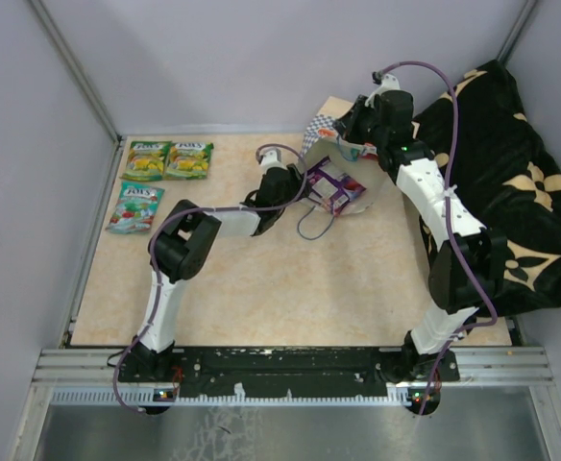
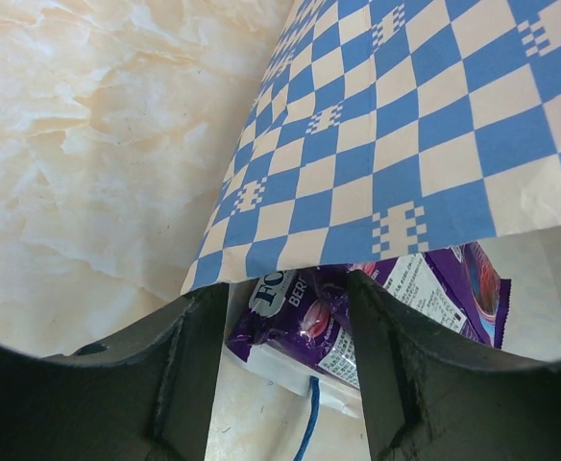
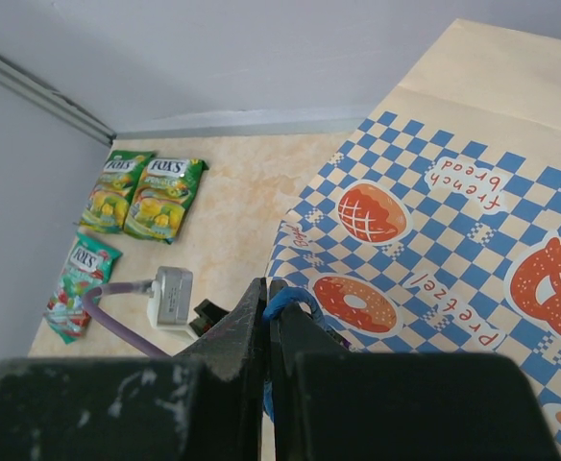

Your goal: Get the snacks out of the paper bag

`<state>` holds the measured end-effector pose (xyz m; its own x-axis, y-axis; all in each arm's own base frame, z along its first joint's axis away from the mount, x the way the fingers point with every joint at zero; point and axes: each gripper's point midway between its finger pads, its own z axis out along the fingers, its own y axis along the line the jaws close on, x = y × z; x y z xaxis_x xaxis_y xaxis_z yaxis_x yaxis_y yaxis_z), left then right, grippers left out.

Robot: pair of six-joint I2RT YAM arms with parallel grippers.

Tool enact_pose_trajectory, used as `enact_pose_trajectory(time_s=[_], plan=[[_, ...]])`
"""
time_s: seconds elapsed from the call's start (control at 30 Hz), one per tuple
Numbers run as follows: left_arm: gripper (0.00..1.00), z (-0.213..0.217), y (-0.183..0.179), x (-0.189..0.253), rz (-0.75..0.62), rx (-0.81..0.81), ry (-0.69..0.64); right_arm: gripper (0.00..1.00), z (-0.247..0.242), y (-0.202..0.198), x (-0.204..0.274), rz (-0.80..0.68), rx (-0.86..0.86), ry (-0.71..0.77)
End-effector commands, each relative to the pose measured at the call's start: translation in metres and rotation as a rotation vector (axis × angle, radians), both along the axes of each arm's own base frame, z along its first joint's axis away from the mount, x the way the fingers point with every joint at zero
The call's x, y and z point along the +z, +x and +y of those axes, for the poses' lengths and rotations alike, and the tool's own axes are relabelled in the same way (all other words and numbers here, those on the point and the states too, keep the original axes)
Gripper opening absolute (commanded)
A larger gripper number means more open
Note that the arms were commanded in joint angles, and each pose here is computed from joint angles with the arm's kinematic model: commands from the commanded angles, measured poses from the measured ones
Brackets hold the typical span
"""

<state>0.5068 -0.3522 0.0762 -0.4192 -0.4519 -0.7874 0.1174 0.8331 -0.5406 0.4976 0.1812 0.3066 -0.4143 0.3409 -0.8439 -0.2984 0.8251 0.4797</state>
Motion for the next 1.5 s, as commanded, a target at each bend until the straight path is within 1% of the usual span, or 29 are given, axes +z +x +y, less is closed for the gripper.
enact_pose_trajectory(time_s=[0.0,0.2,0.33,0.37,0.4,0.47,0.5,0.57,0.6,0.63,0.73,0.8,0.9,1.07,1.13,1.23,1.3,1.33,1.47], plan=[[0.60,0.003,0.005,0.011,-0.016,0.005,-0.023,0.00,-0.004,0.006,0.024,-0.087,-0.004,0.015],[0.60,-0.010,0.013,0.022,-0.046,-0.029,-0.078,0.00,-0.003,0.007,0.022,-0.083,-0.003,0.015],[0.60,-0.025,0.020,0.026,-0.040,-0.074,-0.146,0.00,-0.002,0.007,0.022,-0.085,-0.001,0.021],[0.58,-0.029,0.021,0.025,-0.036,-0.091,-0.164,0.00,-0.002,0.007,0.021,-0.081,0.000,0.023],[0.54,-0.033,0.021,0.024,-0.032,-0.113,-0.179,0.00,-0.002,0.007,0.020,-0.079,0.001,0.023],[0.40,-0.037,0.021,0.027,-0.037,-0.152,-0.188,0.00,-0.002,0.007,0.017,-0.072,0.000,0.020],[0.29,-0.036,0.020,0.028,-0.041,-0.167,-0.182,0.00,-0.003,0.006,0.016,-0.072,-0.003,0.014],[0.02,-0.032,0.018,0.034,-0.050,-0.212,-0.176,0.00,-0.006,0.006,0.016,-0.077,-0.015,0.001],[0.00,-0.028,0.018,0.039,-0.056,-0.230,-0.180,0.00,-0.007,0.005,0.017,-0.082,-0.019,-0.003],[0.00,-0.024,0.015,0.042,-0.065,-0.265,-0.188,0.00,-0.009,0.005,0.019,-0.087,-0.023,-0.005],[0.00,-0.011,0.005,0.069,-0.122,-0.374,-0.229,0.00,-0.013,0.006,0.018,-0.091,-0.026,0.000],[0.00,-0.005,-0.006,0.089,-0.169,-0.438,-0.234,0.00,-0.017,0.007,0.017,-0.090,-0.027,0.012],[0.00,0.000,-0.023,0.126,-0.250,-0.497,-0.242,0.00,-0.017,0.008,0.013,-0.085,-0.021,0.026],[0.00,0.001,-0.062,0.201,-0.418,-0.618,-0.321,0.00,-0.019,0.009,0.008,-0.074,-0.023,0.024],[0.00,0.005,-0.079,0.222,-0.467,-0.651,-0.331,0.00,-0.023,0.008,0.010,-0.080,-0.032,0.022],[0.00,0.019,-0.104,0.246,-0.526,-0.662,-0.308,0.00,-0.027,0.008,0.010,-0.079,-0.046,0.016],[0.00,0.033,-0.118,0.249,-0.548,-0.640,-0.259,0.00,-0.028,0.008,0.010,-0.077,-0.049,0.015],[0.00,0.043,-0.126,0.242,-0.533,-0.621,-0.235,0.00,-0.027,0.008,0.009,-0.076,-0.049,0.016],[0.00,0.093,-0.143,0.230,-0.494,-0.449,-0.128,0.00,-0.026,0.008,0.011,-0.080,-0.048,0.026]])
